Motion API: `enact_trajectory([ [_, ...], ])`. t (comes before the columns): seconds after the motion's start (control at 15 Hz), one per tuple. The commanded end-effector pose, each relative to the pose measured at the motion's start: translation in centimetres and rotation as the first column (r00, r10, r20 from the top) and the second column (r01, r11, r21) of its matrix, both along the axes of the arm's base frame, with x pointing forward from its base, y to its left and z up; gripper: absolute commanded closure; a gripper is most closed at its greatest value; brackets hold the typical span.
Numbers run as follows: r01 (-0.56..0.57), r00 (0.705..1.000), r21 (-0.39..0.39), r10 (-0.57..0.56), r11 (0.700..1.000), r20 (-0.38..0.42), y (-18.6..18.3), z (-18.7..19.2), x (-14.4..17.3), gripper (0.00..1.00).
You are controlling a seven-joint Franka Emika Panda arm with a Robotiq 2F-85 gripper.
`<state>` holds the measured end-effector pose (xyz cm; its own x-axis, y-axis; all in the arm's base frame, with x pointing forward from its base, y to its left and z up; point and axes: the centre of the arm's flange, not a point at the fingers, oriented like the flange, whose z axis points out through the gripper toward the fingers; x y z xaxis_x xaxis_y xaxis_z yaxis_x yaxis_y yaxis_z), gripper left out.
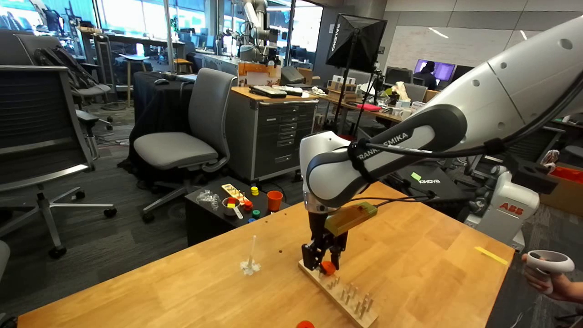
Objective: Pick up the orange ring on the right and put it on the wooden stand
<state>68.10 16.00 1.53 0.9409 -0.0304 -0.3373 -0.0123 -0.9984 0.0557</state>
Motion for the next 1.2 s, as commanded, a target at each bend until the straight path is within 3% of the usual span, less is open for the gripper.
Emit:
enact_trajectory([
  [0.0,-0.002,1.000,0.006,0.002,1.000,-0.021,-0.5,-0.2,0.1,0.79],
  [1.13,-0.020,1.000,0.017,0.020,1.000,0.009,0.2,3.0,0.2,0.79],
])
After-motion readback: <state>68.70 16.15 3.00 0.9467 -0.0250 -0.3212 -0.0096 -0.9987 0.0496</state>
